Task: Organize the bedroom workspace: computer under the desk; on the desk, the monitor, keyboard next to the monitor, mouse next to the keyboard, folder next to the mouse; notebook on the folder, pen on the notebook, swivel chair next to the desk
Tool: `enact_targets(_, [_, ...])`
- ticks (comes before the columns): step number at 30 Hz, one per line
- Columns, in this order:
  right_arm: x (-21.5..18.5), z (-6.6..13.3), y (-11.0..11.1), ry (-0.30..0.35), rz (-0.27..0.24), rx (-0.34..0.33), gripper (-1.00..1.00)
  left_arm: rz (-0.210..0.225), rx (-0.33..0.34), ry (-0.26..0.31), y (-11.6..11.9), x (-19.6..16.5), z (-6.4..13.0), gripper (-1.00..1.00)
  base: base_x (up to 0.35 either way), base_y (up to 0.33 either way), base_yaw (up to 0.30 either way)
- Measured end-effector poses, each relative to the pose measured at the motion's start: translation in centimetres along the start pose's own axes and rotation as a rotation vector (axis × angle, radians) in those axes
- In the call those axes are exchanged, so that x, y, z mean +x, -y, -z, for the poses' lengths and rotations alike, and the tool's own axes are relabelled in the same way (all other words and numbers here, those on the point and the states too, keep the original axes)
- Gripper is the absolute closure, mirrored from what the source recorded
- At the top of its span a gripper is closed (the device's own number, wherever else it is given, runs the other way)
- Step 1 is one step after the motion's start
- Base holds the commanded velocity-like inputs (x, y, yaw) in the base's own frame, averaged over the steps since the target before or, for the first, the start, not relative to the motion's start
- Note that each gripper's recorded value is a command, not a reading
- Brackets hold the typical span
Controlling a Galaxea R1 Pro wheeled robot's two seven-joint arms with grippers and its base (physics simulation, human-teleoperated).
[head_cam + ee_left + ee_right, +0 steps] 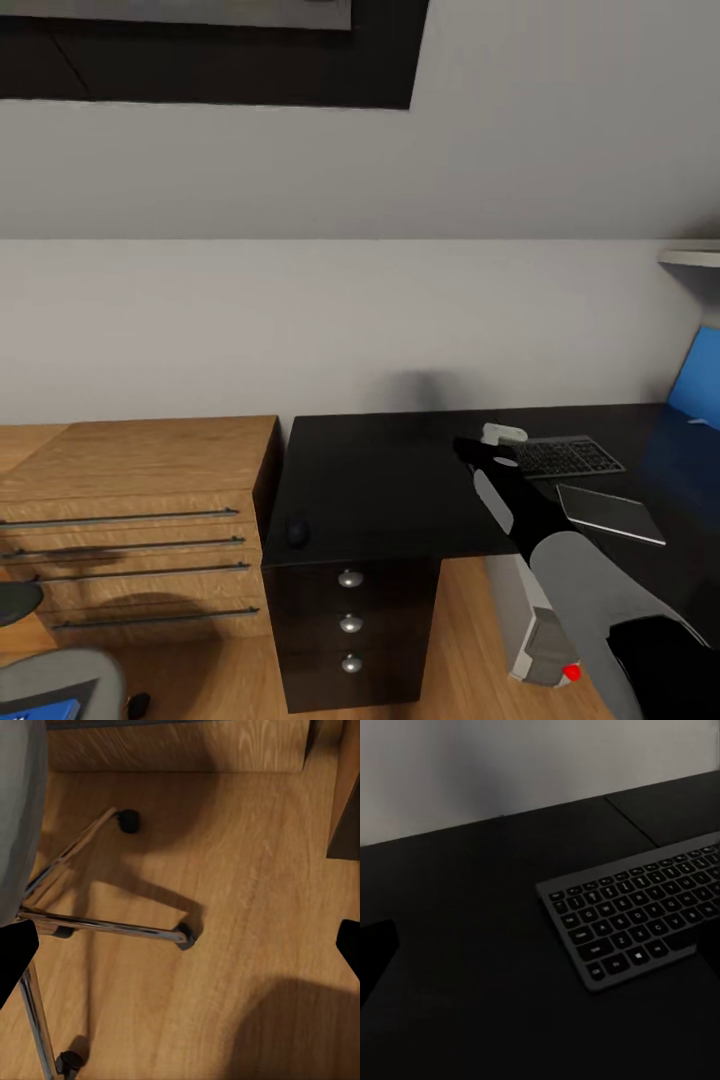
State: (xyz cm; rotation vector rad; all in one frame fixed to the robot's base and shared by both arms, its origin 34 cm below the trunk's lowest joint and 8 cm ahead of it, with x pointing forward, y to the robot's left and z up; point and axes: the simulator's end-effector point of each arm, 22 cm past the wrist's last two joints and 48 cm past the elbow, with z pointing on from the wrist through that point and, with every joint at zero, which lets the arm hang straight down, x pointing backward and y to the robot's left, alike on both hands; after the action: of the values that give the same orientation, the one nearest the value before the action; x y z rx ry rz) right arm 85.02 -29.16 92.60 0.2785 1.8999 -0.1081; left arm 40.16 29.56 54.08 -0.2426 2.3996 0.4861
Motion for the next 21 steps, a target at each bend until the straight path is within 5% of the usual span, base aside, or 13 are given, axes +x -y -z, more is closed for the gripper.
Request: enact_targets(21, [-1.8, 1.0, -1.5, 0.005, -0.007, -0.014, -1.00, 0.009, 0.007, 0.015, -0.7, -1.7, 1.2, -1.00, 0.000, -0.034, 0.020])
